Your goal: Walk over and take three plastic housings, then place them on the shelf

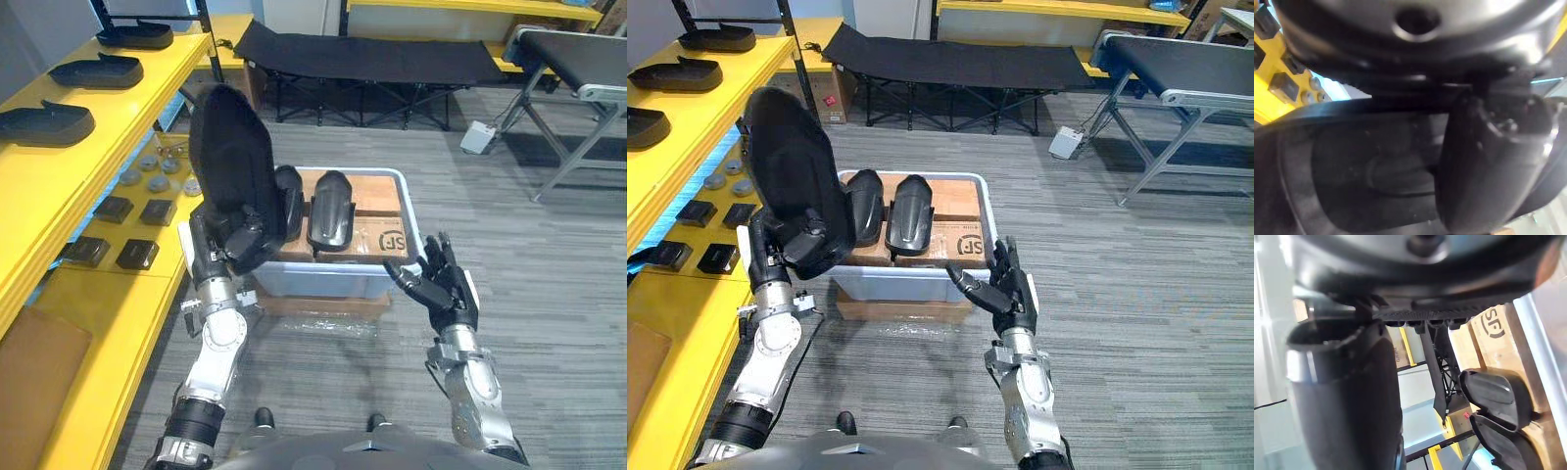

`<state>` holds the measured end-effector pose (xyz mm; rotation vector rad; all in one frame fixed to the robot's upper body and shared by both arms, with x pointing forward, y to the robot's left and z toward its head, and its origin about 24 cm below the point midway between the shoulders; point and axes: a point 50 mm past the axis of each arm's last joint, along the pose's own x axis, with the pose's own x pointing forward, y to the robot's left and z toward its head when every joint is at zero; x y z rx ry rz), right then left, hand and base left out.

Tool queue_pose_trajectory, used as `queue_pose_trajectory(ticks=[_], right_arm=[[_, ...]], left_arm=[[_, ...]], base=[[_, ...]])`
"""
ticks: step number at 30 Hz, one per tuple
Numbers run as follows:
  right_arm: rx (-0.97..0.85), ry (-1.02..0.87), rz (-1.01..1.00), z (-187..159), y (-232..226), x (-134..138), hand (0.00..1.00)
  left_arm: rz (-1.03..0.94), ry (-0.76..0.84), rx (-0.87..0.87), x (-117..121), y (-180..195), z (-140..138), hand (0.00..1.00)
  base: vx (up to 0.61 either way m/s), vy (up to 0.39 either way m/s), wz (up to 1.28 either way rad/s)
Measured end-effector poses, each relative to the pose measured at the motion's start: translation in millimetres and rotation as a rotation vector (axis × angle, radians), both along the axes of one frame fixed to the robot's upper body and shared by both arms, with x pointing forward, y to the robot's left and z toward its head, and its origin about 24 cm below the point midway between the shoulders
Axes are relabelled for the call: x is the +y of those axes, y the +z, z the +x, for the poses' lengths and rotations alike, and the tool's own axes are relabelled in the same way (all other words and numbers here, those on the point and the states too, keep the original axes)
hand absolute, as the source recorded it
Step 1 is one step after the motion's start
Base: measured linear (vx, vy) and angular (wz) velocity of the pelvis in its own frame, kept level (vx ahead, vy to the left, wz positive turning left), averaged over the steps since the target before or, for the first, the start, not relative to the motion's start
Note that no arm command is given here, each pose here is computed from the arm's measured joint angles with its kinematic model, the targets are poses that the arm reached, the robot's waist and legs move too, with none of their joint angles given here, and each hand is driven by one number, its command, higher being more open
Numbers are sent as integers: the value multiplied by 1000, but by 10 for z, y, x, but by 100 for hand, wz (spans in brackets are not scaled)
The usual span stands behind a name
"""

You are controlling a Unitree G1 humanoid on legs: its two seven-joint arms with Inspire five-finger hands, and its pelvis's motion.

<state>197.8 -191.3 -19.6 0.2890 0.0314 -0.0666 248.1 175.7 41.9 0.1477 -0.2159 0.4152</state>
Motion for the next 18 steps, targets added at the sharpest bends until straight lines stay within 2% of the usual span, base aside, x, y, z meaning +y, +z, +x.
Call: queue_pose_trajectory(ticks=[5, 11, 14, 18], right_arm=[[32, 26, -47, -12, -29, -5, 100], [32, -34, -77, 25, 13, -167, 100], [53, -36, -168, 74, 19, -85, 100], [10, 4, -185, 293, 136, 125, 100]], left_arm=[[-46, -37, -38, 45, 84, 1, 0], [-146, 90, -132, 464, 247, -307, 0], [-177, 136, -147, 542, 254, -507, 0], [-208, 237, -119, 683, 165, -741, 0]], base=[[0, 0, -1], [6, -12, 29], [7, -32, 63], [-16, -25, 65]])
